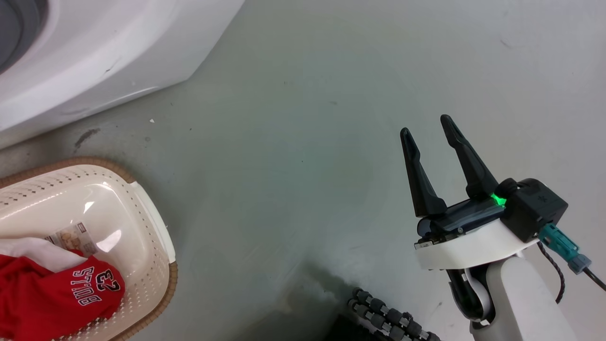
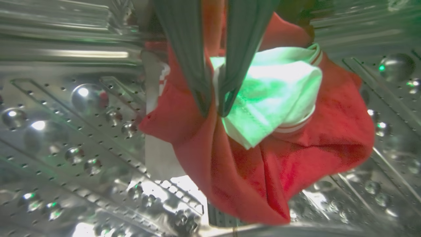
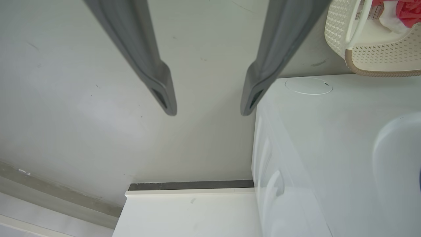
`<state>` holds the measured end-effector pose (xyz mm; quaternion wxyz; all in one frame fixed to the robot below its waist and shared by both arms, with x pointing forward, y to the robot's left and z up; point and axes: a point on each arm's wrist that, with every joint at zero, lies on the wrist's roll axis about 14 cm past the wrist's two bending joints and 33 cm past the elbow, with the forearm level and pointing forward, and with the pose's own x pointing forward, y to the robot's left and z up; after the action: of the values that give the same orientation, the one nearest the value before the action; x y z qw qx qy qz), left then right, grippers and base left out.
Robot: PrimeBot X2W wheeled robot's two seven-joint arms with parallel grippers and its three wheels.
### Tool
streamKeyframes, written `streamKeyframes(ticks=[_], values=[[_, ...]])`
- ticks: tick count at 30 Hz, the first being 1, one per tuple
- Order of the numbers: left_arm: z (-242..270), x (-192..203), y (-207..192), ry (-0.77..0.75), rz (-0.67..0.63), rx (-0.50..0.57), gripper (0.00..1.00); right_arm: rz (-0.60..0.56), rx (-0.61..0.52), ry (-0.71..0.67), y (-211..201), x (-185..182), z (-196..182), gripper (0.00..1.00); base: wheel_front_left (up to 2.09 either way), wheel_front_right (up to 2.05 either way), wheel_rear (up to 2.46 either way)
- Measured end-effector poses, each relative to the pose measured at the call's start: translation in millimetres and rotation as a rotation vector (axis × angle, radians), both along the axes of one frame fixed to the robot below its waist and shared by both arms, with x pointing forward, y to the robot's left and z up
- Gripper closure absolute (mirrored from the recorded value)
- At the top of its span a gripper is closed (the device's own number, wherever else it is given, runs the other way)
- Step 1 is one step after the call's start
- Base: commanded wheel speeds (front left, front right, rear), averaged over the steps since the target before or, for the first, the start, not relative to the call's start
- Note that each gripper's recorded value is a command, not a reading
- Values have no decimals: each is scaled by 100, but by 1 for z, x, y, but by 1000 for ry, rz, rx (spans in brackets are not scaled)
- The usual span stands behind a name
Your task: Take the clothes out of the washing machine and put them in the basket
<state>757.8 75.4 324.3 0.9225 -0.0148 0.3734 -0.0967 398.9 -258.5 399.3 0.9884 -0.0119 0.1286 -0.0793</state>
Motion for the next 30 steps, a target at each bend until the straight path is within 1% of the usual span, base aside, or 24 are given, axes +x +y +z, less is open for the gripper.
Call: streamKeyframes(ticks=[6,7,8,14,17,18,20,21,30], values=[[26,-3,1,-176,18,-13,100,5,-13,-49,-1,2,18,0,0,0,0],[26,-3,1,-176,18,-13,100,5,-13,-49,-1,2,18,0,0,0,0],[37,-5,3,-231,33,-24,100,5,-18,-67,-2,3,24,0,0,0,0],[63,-21,16,-381,63,-25,100,21,-23,-112,2,1,40,0,0,0,0],[70,-31,18,-421,66,-33,100,24,-31,-125,3,-2,45,0,0,0,0],[77,-41,21,-451,64,-35,100,30,-38,-131,5,-6,49,0,0,0,0],[82,-46,21,-473,64,-40,100,34,-38,-139,7,-7,52,0,0,0,0],[93,-56,25,-519,60,-40,100,44,-38,-156,11,-9,58,0,0,0,0],[140,-113,37,-679,57,-55,100,67,-41,-222,21,-27,80,0,0,0,0]])
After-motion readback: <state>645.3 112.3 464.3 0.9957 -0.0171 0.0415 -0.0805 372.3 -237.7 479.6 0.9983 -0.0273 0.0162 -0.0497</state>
